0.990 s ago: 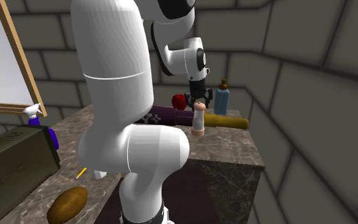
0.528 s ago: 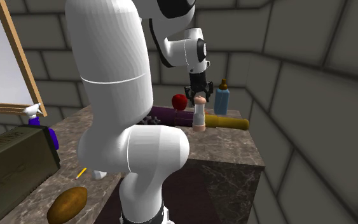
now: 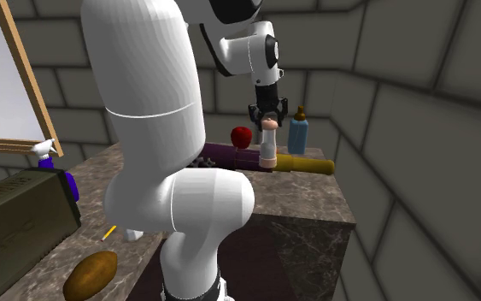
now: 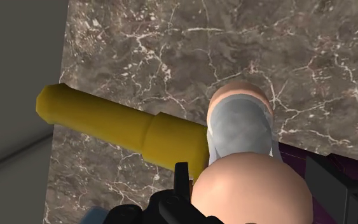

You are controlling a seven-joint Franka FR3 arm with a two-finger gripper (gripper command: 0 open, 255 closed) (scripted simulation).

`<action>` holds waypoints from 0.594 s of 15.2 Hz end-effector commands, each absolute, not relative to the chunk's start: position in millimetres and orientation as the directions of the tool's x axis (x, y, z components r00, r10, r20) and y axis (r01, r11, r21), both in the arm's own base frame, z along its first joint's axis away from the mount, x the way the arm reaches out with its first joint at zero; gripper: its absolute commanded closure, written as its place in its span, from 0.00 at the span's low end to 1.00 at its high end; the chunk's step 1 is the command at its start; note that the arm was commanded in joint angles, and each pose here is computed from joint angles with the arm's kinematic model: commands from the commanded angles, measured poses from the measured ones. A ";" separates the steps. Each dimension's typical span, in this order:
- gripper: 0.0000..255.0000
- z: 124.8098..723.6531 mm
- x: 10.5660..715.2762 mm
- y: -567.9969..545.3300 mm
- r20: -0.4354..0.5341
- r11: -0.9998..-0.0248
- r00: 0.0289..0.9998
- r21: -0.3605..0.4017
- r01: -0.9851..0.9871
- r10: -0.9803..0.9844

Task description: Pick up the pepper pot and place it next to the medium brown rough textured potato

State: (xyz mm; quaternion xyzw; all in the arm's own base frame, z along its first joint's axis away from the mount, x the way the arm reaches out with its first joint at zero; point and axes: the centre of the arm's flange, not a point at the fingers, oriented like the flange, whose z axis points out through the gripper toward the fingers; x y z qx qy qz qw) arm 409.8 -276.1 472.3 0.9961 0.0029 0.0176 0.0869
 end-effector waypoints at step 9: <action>1.00 525.0 410.7 -275.0 0.034 -0.985 0.999 0.173 0.003 0.009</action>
